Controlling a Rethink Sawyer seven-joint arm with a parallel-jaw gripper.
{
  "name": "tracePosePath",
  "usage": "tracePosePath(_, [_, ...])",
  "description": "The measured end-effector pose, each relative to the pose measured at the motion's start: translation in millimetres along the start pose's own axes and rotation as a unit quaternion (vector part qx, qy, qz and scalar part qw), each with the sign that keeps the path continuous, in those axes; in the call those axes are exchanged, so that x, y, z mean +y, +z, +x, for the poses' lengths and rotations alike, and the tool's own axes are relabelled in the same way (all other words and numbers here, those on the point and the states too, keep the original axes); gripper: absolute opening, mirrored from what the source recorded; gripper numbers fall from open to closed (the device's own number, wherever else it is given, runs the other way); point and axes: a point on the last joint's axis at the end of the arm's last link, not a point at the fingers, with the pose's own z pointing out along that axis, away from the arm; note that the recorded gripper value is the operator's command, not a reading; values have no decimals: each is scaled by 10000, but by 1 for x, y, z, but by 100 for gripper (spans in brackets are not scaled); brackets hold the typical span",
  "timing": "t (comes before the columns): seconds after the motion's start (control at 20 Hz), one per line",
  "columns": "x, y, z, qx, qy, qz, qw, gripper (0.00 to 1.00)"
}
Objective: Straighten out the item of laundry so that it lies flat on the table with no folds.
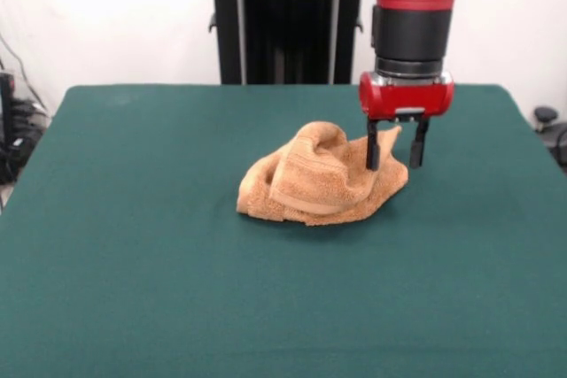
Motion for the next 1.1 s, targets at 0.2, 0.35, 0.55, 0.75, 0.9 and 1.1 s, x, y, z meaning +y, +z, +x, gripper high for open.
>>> tracePosePath(0.2, [2,7,10,114,-3,-22,9999,100])
tracePosePath(0.35, [5,16,22,255,-2,-49,9997,100])
tracePosePath(0.55, [7,23,33,371,0,-74,9993,100])
tracePosePath(0.75, [6,30,43,486,26,-93,9988,100])
tracePosePath(0.9, [5,34,51,573,43,-107,9983,100])
tracePosePath(1.1, [5,35,52,573,40,-107,9983,100])
